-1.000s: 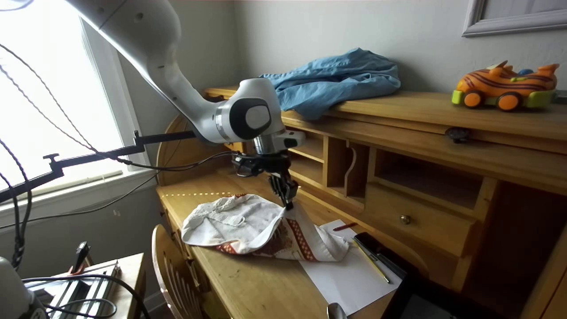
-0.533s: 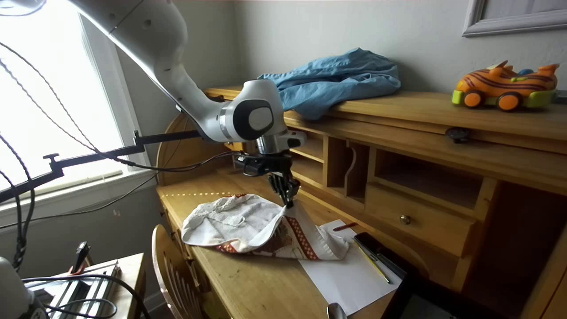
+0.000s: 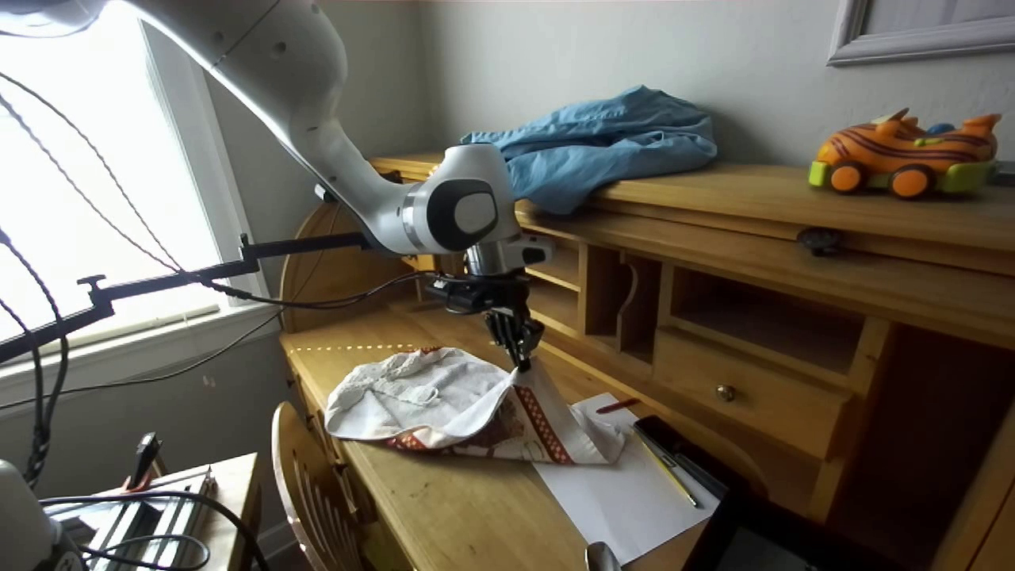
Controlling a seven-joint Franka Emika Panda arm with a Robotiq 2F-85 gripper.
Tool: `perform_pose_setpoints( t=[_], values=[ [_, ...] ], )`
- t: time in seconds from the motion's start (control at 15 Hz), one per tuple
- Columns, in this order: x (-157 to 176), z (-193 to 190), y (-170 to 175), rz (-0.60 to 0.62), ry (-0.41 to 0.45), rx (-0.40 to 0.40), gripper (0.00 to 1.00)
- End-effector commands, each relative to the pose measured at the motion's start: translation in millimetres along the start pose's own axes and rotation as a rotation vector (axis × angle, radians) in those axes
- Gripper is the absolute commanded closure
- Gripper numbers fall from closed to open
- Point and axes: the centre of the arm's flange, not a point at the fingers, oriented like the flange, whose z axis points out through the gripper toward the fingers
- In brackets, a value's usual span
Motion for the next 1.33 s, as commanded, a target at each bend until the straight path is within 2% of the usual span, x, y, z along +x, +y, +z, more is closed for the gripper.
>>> perform_pose_setpoints(
  t=[0.0,0.13,0.2,0.4,0.8,1.0,1.27],
  values=[
    [0.0,0.0,0.0,0.000,0.000,0.000,0.93],
    [0.0,0.0,0.0,0.000,0.000,0.000,0.93],
    [0.1,0.0,0.0,0.000,0.000,0.000,0.98],
    [-16.0,13.7,16.1,-0.037,-0.018,0.015,0.98],
    [-28.6,29.2,21.9,-0.217,0.014,0.076,0.98],
    [-24.1,26.2,9.8,-0.313,0.042,0.090,0.98],
    [-13.1,19.9,-23.9,-0.453,0.057,0.129,0.98]
  ],
)
